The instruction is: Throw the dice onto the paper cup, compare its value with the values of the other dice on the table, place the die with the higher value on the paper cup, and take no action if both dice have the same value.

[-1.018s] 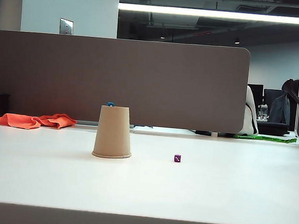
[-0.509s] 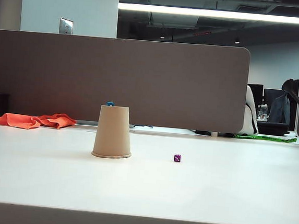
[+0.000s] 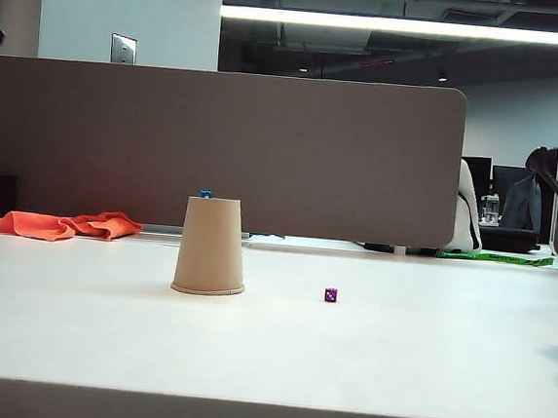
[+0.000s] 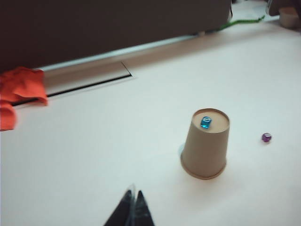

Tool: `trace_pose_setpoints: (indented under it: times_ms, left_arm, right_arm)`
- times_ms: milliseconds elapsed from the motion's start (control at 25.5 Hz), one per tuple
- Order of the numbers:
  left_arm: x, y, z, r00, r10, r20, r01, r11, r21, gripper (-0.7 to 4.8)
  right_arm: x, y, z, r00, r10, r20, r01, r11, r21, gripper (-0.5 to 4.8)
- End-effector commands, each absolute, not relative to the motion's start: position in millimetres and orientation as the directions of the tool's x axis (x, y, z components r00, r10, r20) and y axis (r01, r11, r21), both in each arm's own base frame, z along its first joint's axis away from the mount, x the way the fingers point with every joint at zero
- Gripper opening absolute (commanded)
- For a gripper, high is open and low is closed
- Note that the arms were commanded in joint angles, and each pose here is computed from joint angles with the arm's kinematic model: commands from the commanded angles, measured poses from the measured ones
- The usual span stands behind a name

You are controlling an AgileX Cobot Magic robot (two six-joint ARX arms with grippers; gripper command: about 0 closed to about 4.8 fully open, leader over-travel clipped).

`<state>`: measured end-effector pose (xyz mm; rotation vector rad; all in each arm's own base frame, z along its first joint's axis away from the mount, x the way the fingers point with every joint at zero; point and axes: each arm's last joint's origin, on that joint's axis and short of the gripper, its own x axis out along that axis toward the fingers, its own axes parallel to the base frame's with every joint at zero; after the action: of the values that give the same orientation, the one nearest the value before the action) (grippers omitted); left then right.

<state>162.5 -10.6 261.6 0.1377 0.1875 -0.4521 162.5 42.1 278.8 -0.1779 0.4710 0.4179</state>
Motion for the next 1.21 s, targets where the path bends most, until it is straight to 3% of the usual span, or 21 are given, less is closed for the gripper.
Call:
trace_pose_setpoints:
  times_ms: [39, 196, 431, 627, 744, 862, 940, 979, 1214]
  left_arm:
    - [188, -20, 273, 0.84, -0.486, -0.24, 0.517, 0.852, 0.081, -0.05]
    - [213, -45, 271, 0.78, -0.573, -0.251, 0.617, 0.77, 0.159, -0.05]
    - [255, -77, 248, 0.71, -0.659, -0.247, 0.704, 0.676, 0.219, -0.05]
    - [268, -82, 240, 0.685, -0.703, -0.188, 0.727, 0.644, 0.241, -0.05]
    - [277, -82, 237, 0.745, -0.648, -0.156, 0.662, 0.693, 0.284, -0.05]
    - [285, -84, 231, 0.747, -0.645, -0.159, 0.655, 0.675, 0.339, 0.0]
    - [290, -85, 226, 0.743, -0.646, -0.178, 0.659, 0.658, 0.363, 0.42]
    - [296, -87, 221, 0.731, -0.654, -0.194, 0.673, 0.642, 0.368, 1.22]
    - [318, -95, 208, 0.651, -0.727, -0.221, 0.75, 0.57, 0.335, 1.3]
  right_arm:
    - [173, 57, 276, 0.789, 0.337, -0.513, -0.445, 0.89, -0.1, -0.01]
    - [185, 70, 265, 0.754, 0.362, -0.548, -0.481, 0.872, -0.087, -0.01]
    - [201, 76, 269, 0.809, 0.381, -0.448, -0.456, 0.887, -0.07, -0.01]
    - [202, 76, 271, 0.817, 0.382, -0.432, -0.454, 0.888, -0.073, -0.01]
    - [202, 76, 270, 0.809, 0.392, -0.438, -0.464, 0.883, -0.067, -0.01]
    - [202, 76, 270, 0.809, 0.392, -0.438, -0.464, 0.883, -0.067, -0.01]
    - [202, 76, 270, 0.809, 0.392, -0.437, -0.464, 0.883, -0.067, -0.01]
    - [203, 77, 269, 0.808, 0.392, -0.44, -0.464, 0.883, -0.067, -0.01]
    - [203, 77, 267, 0.802, 0.39, -0.453, -0.465, 0.883, -0.065, -0.01]
